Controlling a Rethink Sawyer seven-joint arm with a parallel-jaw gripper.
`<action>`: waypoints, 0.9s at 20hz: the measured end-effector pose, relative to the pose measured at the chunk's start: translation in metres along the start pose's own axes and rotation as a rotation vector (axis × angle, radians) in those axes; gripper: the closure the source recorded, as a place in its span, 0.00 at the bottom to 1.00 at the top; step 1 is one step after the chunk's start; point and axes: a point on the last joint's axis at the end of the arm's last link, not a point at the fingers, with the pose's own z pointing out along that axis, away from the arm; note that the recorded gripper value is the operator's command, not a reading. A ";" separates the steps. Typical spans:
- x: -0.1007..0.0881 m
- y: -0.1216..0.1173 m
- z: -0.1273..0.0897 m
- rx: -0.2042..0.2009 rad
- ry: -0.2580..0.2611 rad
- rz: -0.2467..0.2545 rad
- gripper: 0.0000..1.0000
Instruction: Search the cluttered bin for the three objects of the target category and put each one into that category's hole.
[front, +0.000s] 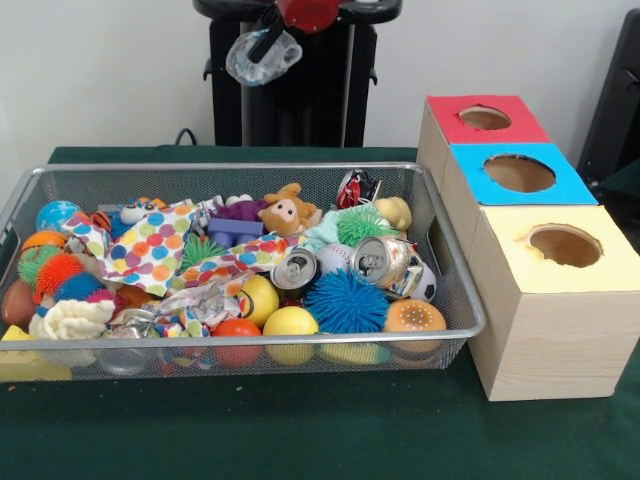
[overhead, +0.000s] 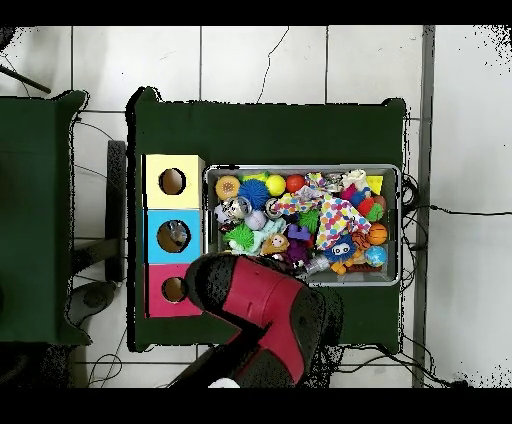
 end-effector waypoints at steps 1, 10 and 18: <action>-0.002 0.002 -0.003 0.007 -0.005 -0.012 1.00; -0.024 0.012 -0.017 0.052 -0.042 -0.070 1.00; -0.034 0.027 -0.024 0.035 -0.084 -0.109 1.00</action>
